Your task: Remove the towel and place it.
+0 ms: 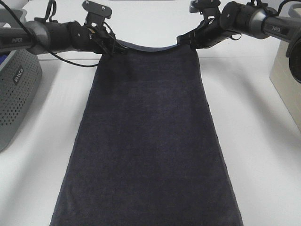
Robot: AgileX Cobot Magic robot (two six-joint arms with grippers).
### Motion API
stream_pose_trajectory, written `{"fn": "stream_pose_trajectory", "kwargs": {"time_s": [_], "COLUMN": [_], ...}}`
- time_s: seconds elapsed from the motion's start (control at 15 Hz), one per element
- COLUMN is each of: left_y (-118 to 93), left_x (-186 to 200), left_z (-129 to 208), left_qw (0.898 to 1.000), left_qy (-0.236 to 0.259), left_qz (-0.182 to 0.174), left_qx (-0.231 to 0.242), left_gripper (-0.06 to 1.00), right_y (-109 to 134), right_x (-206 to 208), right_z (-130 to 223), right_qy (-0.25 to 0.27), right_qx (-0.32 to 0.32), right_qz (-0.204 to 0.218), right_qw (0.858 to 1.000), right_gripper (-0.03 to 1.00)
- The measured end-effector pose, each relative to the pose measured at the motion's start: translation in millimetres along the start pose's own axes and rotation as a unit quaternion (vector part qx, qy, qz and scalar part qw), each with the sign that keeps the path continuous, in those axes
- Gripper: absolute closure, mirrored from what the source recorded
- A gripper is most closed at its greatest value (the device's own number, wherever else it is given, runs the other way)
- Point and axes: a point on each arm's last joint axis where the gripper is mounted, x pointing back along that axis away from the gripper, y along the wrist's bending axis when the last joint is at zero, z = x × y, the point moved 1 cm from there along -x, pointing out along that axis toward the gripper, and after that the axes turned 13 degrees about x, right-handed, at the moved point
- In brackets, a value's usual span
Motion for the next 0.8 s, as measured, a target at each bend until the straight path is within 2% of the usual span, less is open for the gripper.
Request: {"fn": "stream_pose_trajectory", "kwargs": {"time_s": [0.27, 0.53, 0.67, 0.73, 0.8], "left_y": [4.3, 5.9, 6.9, 7.9, 8.9], "left_x": [-13.3, -16.0, -15.7, -16.0, -16.8], "left_z": [24.0, 26.4, 22.1, 21.7, 22.9], "left_qw": [1.0, 1.0, 0.999, 0.999, 0.998], "left_qy": [-0.004, -0.021, -0.042, -0.048, -0.051], "left_qz": [-0.01, -0.016, -0.02, -0.022, -0.024], "left_qx": [0.0, 0.0, -0.001, -0.001, 0.0], "left_gripper": [0.93, 0.93, 0.83, 0.73, 0.69], "right_y": [1.6, 3.1, 3.6, 3.5, 3.6], "right_x": [-14.7, -22.1, -23.2, -23.2, -23.5], "right_z": [12.0, 19.5, 20.4, 19.6, 19.4], "right_qy": [-0.007, -0.004, -0.005, -0.009, -0.012], "right_qx": [-0.009, -0.013, -0.019, -0.023, -0.026], "right_qz": [0.005, 0.004, 0.002, 0.003, 0.002], "right_qw": [1.0, 1.0, 1.0, 1.0, 1.0], "right_gripper": [0.96, 0.96, 0.89, 0.81, 0.76]}}
